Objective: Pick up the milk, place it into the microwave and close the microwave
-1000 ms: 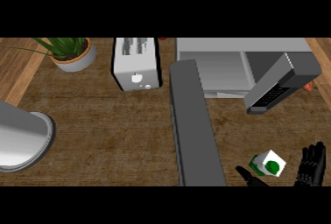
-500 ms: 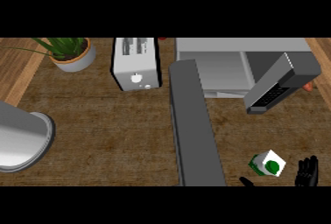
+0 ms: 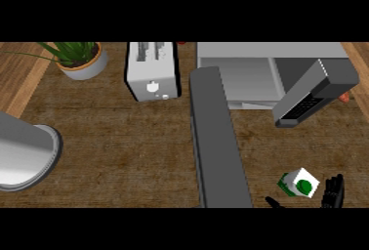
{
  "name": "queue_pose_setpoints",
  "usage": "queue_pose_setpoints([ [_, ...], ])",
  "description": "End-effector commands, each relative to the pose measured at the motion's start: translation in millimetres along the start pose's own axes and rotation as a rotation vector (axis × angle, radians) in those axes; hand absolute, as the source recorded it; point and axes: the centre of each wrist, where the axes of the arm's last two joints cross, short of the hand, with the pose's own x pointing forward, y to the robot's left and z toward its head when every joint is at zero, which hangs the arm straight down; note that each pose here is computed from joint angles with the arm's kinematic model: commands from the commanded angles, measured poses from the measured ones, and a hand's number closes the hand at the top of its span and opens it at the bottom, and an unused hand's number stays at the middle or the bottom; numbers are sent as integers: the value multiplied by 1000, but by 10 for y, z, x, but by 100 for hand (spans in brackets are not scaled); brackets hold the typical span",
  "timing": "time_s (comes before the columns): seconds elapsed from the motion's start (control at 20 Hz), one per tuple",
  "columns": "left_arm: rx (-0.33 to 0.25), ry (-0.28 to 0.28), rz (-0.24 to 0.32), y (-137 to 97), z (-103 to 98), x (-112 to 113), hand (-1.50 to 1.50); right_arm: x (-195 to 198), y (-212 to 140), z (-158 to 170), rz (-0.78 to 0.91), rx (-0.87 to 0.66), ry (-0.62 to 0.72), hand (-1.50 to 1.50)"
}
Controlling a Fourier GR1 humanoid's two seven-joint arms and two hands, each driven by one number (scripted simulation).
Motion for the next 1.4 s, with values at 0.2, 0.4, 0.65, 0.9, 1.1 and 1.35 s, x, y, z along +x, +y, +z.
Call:
queue_pose_setpoints([
  [0.2,-17,6,7,-20,42,28,-150,-337,-44,-308,28,-16,-4,-150],
  [0.4,-12,-11,29,-112,129,154,-150,-448,-87,-384,41,1,-8,-150],
  [0.65,15,-1,28,86,-25,74,-150,-633,64,-336,-27,74,-63,150],
  [0.9,4,-7,12,130,40,-49,-150,-572,156,-463,76,69,-161,150],
  [1.1,6,-22,4,115,-27,-26,-150,-523,199,-389,-14,89,-187,150],
  [1.35,-29,12,10,116,36,14,-150,-303,421,-863,-91,379,-262,150],
])
